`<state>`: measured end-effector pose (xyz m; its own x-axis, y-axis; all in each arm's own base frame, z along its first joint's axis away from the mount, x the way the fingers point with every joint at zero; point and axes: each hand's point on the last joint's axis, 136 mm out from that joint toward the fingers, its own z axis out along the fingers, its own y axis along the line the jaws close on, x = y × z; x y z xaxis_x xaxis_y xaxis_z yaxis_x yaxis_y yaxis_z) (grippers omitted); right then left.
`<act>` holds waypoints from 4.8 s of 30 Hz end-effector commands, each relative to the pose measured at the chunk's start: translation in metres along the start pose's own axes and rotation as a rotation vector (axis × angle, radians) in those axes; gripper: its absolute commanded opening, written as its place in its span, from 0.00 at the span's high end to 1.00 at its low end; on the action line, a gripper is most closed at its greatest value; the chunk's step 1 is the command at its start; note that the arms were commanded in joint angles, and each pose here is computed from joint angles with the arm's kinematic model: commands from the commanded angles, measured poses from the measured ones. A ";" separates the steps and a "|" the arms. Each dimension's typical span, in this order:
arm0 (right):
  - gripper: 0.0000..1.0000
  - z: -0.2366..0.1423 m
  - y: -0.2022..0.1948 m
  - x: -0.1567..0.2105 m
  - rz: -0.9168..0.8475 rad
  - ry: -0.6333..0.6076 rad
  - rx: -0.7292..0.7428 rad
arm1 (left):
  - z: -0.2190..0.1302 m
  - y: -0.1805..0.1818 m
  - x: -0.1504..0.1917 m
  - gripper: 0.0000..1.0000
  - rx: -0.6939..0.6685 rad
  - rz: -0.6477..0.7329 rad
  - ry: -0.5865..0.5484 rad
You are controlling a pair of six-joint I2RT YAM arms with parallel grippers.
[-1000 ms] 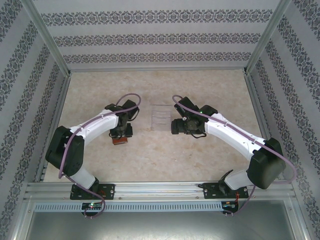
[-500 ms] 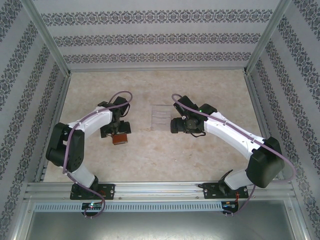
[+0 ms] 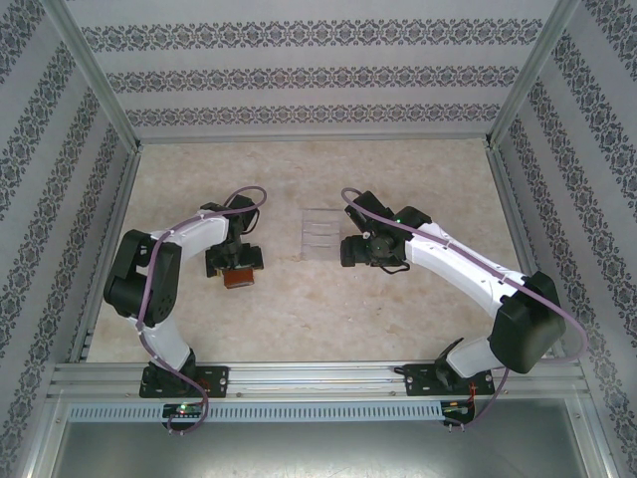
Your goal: Take the credit cards out of the card holder
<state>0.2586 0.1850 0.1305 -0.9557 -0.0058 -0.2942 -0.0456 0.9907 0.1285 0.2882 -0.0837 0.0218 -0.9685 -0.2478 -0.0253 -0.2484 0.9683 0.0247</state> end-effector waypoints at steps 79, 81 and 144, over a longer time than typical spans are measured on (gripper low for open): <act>0.18 -0.012 -0.012 0.005 0.001 -0.035 0.019 | -0.011 -0.096 0.096 0.85 -0.018 0.272 -0.004; 0.18 -0.011 -0.009 0.007 0.003 -0.031 0.010 | -0.015 -0.100 0.096 0.89 0.006 0.273 -0.010; 0.72 0.095 0.078 0.090 0.113 0.251 -0.286 | -0.049 -0.129 0.110 1.00 0.354 0.277 -0.059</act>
<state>0.2012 0.2893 0.0345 -0.9991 0.0301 -0.0288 0.0115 0.8630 0.5051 0.2120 -0.2555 0.0613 -0.9930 0.0285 -0.1142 0.0685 0.9289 -0.3639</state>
